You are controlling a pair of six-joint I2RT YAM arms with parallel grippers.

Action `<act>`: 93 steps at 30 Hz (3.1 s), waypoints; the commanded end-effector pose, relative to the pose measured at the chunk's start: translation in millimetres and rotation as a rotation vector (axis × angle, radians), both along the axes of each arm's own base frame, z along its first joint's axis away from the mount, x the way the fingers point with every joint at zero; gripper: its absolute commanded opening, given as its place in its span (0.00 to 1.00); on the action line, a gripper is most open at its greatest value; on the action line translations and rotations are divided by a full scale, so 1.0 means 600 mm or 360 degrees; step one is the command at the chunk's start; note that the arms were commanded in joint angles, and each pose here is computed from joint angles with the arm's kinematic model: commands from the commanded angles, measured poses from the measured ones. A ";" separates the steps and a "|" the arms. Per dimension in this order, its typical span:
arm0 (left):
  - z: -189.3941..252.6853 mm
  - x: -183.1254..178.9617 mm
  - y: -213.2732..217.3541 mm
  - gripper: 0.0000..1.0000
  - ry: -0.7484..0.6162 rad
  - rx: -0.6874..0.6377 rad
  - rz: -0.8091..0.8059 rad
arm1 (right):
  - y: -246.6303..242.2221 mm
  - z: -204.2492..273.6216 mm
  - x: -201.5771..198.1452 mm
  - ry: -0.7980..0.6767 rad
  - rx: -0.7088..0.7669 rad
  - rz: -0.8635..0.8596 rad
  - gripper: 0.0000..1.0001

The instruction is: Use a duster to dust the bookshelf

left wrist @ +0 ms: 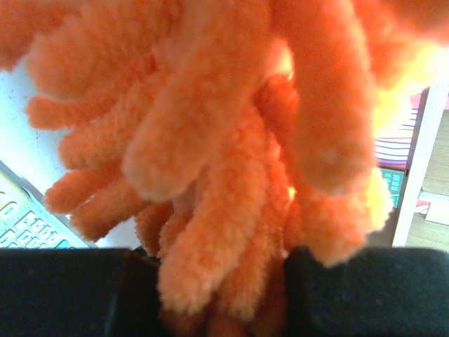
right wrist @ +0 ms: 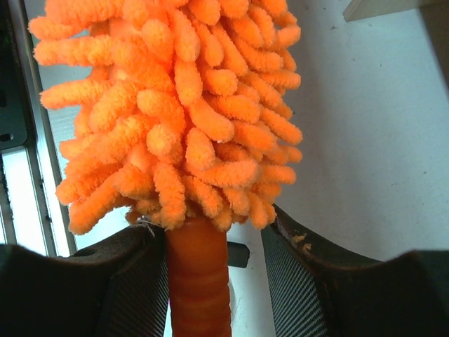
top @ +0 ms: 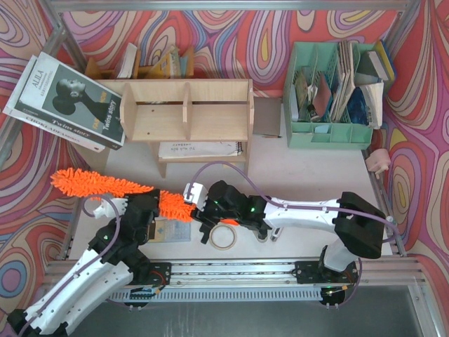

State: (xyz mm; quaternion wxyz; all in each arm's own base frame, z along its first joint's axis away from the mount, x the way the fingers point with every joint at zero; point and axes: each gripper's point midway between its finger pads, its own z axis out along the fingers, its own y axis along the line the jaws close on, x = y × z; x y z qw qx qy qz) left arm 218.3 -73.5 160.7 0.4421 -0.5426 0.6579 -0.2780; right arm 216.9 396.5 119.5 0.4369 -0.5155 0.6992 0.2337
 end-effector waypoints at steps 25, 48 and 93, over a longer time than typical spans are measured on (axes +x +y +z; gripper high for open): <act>0.025 0.004 0.004 0.04 -0.0126 -0.0105 0.0036 | 0.003 0.004 0.000 -0.0025 0.0008 -0.0127 0.17; 0.141 -0.083 0.156 0.98 -0.0024 0.0499 0.0239 | -0.061 0.030 -0.023 -0.0049 -0.0062 -0.0143 0.00; 0.476 -0.093 0.082 0.98 -0.0875 0.1789 -0.0733 | 0.030 0.200 0.089 -0.0370 0.0026 -0.0228 0.00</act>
